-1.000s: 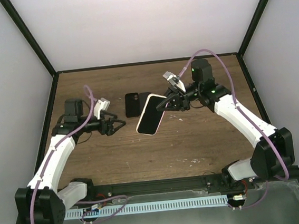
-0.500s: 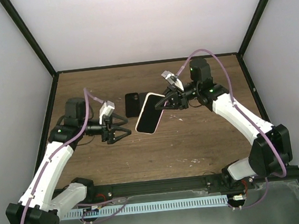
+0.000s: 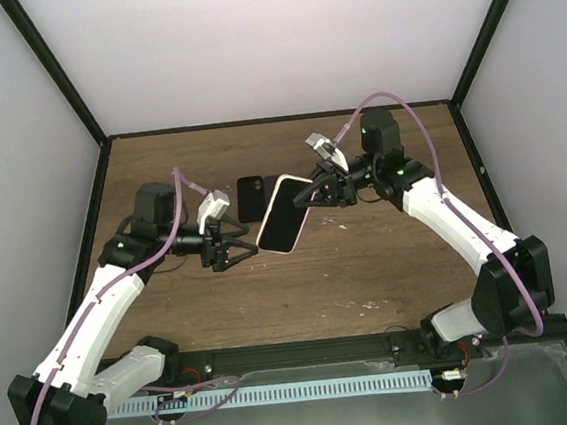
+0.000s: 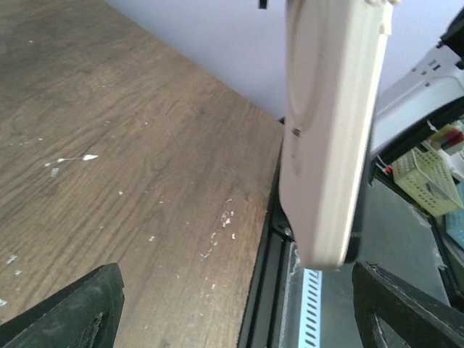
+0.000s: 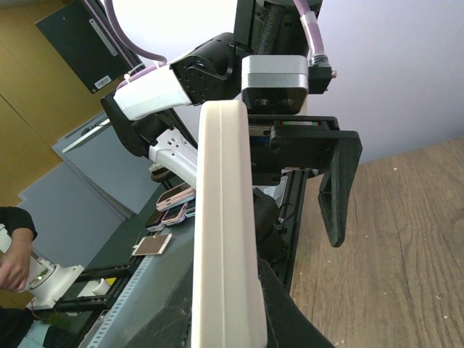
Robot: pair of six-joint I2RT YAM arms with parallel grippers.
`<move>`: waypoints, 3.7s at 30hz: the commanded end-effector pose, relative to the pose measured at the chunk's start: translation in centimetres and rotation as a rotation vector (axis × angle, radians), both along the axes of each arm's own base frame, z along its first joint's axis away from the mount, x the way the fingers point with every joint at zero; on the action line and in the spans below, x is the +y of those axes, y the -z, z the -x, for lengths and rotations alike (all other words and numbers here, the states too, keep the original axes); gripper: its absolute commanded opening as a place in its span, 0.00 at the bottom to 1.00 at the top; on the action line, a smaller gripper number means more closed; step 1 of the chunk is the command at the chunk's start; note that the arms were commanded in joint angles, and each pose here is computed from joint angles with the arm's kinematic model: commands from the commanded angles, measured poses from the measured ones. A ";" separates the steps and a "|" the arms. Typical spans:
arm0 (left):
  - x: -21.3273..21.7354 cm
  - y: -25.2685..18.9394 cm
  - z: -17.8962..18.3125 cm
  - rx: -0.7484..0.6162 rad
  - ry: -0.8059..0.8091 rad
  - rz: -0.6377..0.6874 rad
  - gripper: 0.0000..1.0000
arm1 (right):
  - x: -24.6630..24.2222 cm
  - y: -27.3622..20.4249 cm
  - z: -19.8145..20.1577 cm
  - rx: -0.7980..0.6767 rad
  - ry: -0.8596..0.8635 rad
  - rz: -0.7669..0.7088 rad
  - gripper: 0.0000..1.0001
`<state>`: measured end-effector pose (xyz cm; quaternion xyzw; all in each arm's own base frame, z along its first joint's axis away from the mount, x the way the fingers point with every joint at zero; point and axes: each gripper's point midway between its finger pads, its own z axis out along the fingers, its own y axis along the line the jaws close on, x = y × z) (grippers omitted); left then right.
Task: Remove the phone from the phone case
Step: Remove the phone case from the phone.
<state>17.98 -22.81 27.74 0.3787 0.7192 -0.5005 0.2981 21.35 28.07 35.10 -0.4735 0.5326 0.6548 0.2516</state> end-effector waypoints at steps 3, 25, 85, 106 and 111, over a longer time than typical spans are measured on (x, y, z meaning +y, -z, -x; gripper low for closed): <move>0.2 0.1 -2.8 -0.055 -0.108 -0.055 0.83 | -0.5 -1.6 1.7 -0.041 -0.085 -0.041 0.01; 1.2 3.0 -6.4 -0.050 -0.251 -0.183 0.73 | -0.7 -2.1 3.9 -0.050 -0.191 -0.076 0.01; 0.0 -3.9 -5.8 0.006 -0.090 0.118 0.00 | 6.2 0.1 -0.3 -0.080 -0.075 0.032 0.47; 5.7 0.3 -13.7 0.597 -0.419 0.250 0.00 | 4.5 0.3 -9.8 -0.465 0.594 0.210 0.68; 6.0 1.5 -14.2 0.733 -0.485 0.261 0.00 | 6.0 1.0 -10.1 -0.594 0.658 0.262 0.65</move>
